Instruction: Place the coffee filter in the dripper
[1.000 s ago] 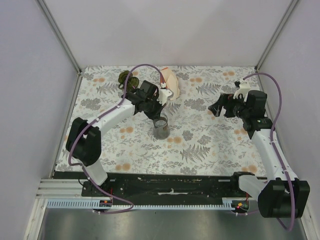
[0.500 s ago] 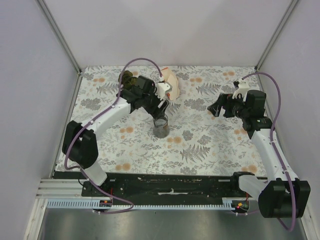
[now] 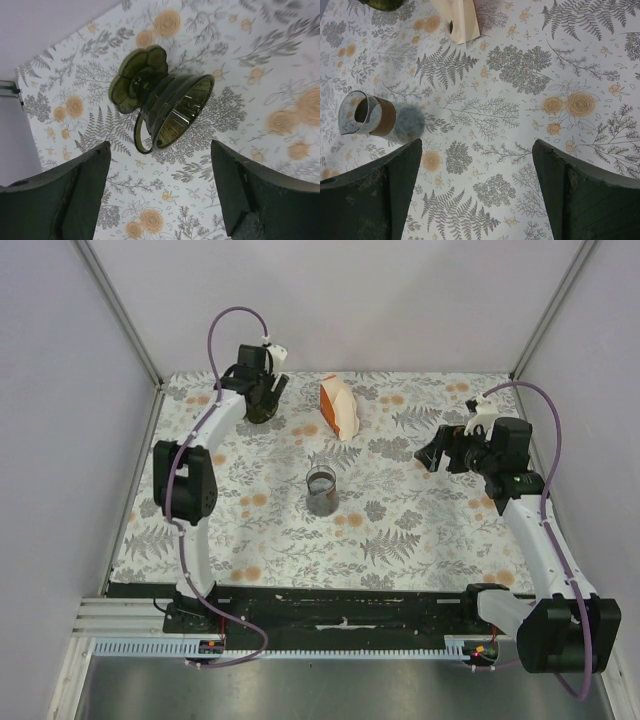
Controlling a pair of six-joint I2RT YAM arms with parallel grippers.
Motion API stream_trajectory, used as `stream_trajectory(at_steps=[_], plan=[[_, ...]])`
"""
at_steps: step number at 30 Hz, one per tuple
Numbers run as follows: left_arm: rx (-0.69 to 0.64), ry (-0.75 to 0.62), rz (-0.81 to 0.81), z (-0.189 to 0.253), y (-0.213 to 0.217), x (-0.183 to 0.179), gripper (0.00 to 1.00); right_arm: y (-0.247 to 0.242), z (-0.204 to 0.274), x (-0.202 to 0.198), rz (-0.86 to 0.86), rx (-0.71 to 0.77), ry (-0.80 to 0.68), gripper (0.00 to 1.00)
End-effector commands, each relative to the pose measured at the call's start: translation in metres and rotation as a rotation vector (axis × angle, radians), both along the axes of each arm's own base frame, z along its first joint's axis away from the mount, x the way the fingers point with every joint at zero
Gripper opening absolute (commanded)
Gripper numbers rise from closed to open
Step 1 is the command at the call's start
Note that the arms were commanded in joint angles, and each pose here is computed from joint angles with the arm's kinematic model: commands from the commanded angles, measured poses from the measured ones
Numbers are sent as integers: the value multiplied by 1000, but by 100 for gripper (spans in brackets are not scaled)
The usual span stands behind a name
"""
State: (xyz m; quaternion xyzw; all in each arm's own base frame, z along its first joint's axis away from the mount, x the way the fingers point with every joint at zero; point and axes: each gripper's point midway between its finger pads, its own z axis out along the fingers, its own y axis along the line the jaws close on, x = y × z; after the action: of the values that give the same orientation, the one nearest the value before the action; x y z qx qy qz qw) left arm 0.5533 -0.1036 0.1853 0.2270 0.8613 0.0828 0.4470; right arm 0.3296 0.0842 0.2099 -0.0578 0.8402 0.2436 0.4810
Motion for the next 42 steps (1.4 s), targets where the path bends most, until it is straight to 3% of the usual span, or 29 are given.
stream_trajectory(at_steps=[1, 8, 11, 16, 19, 25, 34, 39, 42], plan=[[218, -3, 53, -18, 22, 24, 87, 3, 20, 6, 22, -9, -54, 98], [350, 4, 124, -55, 42, 46, 78, 6, 17, 9, 34, -1, -38, 98], [350, 0, 137, -65, 42, 52, 59, 6, 18, 10, 38, 2, -35, 98], [311, -18, 159, -72, 40, 60, 37, 6, 19, 9, 42, -3, -35, 98], [234, -32, 172, -62, 39, 60, 2, 6, 20, 8, 40, -3, -33, 98], [18, 26, 99, -22, 19, 28, 2, 6, 31, 4, 38, -6, -53, 98], [-394, 275, -159, 47, -48, -102, 2, 57, 116, -19, 122, -124, -341, 98], [-425, 367, -292, 65, -70, -172, 2, 129, 161, -32, 305, -97, -449, 98], [-419, 413, -361, 69, -85, -208, 2, 174, 169, -33, 415, -165, -481, 98]])
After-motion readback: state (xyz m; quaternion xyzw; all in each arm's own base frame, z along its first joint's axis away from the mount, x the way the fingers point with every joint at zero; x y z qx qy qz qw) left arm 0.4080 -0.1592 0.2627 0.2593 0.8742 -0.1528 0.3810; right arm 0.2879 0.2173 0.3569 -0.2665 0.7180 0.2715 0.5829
